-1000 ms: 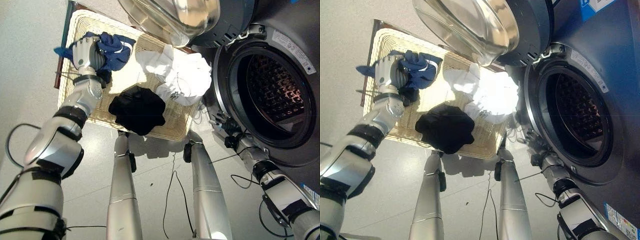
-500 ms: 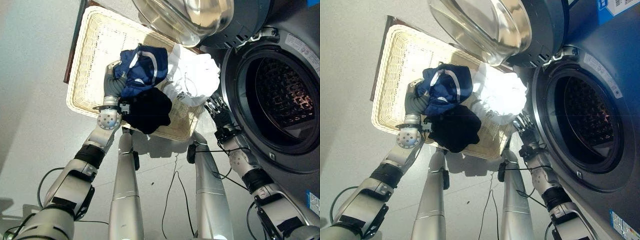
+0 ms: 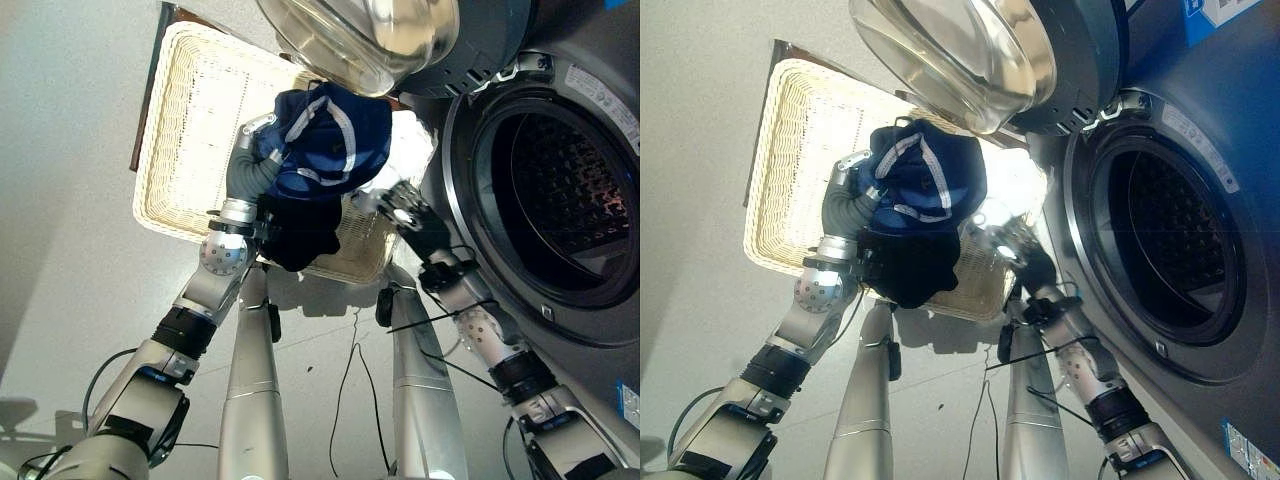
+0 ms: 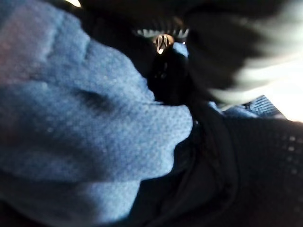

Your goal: Put the clothes into the washing machine.

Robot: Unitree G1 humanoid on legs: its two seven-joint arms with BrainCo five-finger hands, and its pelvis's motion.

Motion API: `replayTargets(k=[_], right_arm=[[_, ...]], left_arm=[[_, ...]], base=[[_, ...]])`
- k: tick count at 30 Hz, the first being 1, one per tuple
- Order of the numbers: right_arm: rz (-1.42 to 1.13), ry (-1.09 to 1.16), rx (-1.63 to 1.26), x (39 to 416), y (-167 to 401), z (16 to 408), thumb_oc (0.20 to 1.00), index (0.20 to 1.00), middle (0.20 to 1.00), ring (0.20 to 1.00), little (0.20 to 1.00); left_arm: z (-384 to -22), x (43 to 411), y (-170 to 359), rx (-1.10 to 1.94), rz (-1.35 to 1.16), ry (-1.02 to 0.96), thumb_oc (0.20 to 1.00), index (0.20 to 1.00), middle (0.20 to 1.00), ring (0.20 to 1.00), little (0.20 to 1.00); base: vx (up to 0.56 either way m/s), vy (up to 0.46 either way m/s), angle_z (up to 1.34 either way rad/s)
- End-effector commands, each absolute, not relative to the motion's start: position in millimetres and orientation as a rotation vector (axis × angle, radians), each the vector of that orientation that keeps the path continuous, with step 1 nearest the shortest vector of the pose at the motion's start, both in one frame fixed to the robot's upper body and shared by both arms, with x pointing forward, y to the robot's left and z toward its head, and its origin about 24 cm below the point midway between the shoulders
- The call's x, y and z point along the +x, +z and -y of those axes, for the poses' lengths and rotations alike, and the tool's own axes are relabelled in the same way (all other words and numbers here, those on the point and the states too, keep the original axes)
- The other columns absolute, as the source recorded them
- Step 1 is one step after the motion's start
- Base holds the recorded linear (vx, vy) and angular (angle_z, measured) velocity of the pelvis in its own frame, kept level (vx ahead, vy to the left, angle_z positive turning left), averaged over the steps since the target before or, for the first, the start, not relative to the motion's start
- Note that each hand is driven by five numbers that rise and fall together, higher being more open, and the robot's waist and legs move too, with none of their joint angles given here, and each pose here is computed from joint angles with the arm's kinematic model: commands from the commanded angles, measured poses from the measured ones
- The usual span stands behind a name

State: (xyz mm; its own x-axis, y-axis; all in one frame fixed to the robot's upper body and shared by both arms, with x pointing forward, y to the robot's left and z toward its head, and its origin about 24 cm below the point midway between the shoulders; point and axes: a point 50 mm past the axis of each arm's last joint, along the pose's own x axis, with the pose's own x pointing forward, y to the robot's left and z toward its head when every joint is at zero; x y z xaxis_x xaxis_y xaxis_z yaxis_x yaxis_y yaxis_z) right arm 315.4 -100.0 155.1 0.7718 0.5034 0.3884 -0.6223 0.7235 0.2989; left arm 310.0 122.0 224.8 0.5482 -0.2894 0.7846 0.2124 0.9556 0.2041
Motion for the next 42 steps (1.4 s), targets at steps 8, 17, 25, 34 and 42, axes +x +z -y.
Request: replayTargets(k=[8, 17, 25, 34, 42], right_arm=[[0.641, 0.423, 0.268, 301, 203, 105, 1.0, 1.0, 1.0, 1.0, 1.0], [0.773, 0.313, 0.179, 284, 220, 104, 1.0, 1.0, 1.0, 1.0, 1.0], [0.665, 0.647, 0.312, 281, 218, 89, 1.0, 1.0, 1.0, 1.0, 1.0], [0.569, 0.844, 0.312, 274, 213, 68, 1.0, 1.0, 1.0, 1.0, 1.0], [0.53, 0.908, 0.344, 272, 212, 54, 1.0, 1.0, 1.0, 1.0, 1.0]], left_arm=[[-108, 279, 259, 0.111, 1.229, -0.346, 0.2, 0.2, 0.2, 0.2, 0.2], [-102, 267, 258, 0.099, 1.259, -0.337, 0.2, 0.2, 0.2, 0.2, 0.2], [-108, 268, 261, 0.175, 1.268, -0.325, 0.2, 0.2, 0.2, 0.2, 0.2], [-103, 264, 261, 0.174, 1.273, -0.399, 0.2, 0.2, 0.2, 0.2, 0.2], [-86, 259, 261, 0.137, 1.247, -0.554, 0.2, 0.2, 0.2, 0.2, 0.2]], base=[[0.0, 0.007, 0.02], [0.0, 0.023, -0.01], [0.0, -0.008, 0.0], [0.0, -0.017, 0.0], [0.0, 0.0, 0.0]])
